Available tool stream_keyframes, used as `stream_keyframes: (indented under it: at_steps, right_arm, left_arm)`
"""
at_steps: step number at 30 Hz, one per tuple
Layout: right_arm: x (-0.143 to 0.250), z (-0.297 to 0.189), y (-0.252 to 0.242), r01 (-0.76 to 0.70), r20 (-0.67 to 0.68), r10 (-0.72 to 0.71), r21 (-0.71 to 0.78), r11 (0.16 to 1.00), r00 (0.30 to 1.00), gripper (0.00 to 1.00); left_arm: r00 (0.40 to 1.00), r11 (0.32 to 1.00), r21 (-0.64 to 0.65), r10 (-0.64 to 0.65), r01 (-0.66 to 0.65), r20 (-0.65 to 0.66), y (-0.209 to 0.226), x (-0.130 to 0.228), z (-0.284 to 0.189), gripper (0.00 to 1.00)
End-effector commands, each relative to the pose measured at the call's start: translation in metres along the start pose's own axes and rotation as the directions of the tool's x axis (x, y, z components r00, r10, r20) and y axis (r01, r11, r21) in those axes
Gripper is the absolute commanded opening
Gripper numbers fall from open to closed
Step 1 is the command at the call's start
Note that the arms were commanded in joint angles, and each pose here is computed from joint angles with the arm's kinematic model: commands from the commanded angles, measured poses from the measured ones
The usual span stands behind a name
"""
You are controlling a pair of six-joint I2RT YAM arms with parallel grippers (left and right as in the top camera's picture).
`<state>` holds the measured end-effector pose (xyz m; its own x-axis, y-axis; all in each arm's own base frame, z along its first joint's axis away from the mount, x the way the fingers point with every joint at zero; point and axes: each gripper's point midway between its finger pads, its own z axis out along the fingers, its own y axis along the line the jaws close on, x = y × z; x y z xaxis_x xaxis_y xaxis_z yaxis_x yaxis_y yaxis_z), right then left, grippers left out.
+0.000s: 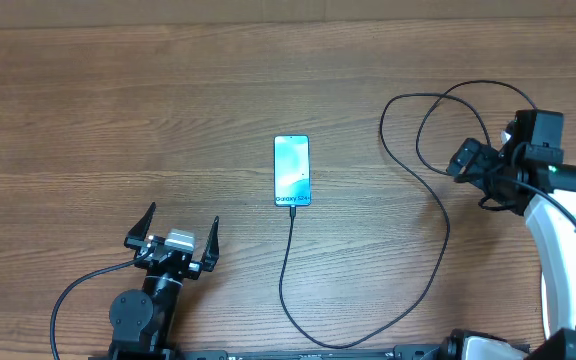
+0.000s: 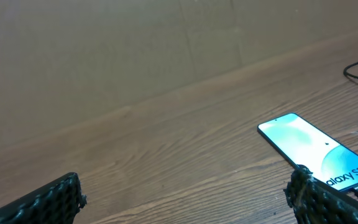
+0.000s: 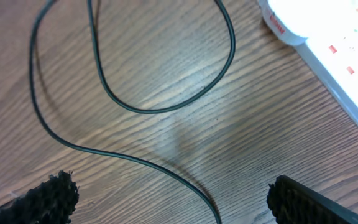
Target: Plug charger to phone and switch on socket
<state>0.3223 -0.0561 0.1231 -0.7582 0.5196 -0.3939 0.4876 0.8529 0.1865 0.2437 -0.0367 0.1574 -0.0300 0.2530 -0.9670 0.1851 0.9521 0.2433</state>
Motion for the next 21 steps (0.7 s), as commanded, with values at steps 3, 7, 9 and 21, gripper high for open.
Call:
stream_keyframes:
  at_steps: [3,7,9,21]
  right_arm:
    - [-0.002,-0.007,0.002,0.007,0.022,-0.007,-0.008,1.0,1.0,1.0]
    - [0.005,-0.001,-0.001,0.055,0.004,-0.055,-0.002,0.999,0.998,1.0]
    - [0.011,0.003,-0.004,0.054,-0.01,-0.054,0.004,0.999,0.999,1.0]
    - [0.046,0.019,-0.016,0.051,-0.106,-0.048,0.025,0.998,0.993,1.0]
  left_arm:
    - [1.0,1.0,-0.009,-0.021,0.021,-0.005,0.001,0.002,0.0,1.0]
    - [1.0,1.0,-0.009,-0.021,0.021,-0.005,0.001,0.002,0.0,1.0]
    - [1.0,1.0,-0.009,-0.021,0.021,-0.005,0.001,0.002,0.0,0.99]
    - [1.0,1.0,-0.009,-0.021,0.021,-0.005,0.001,0.002,0.0,1.0]
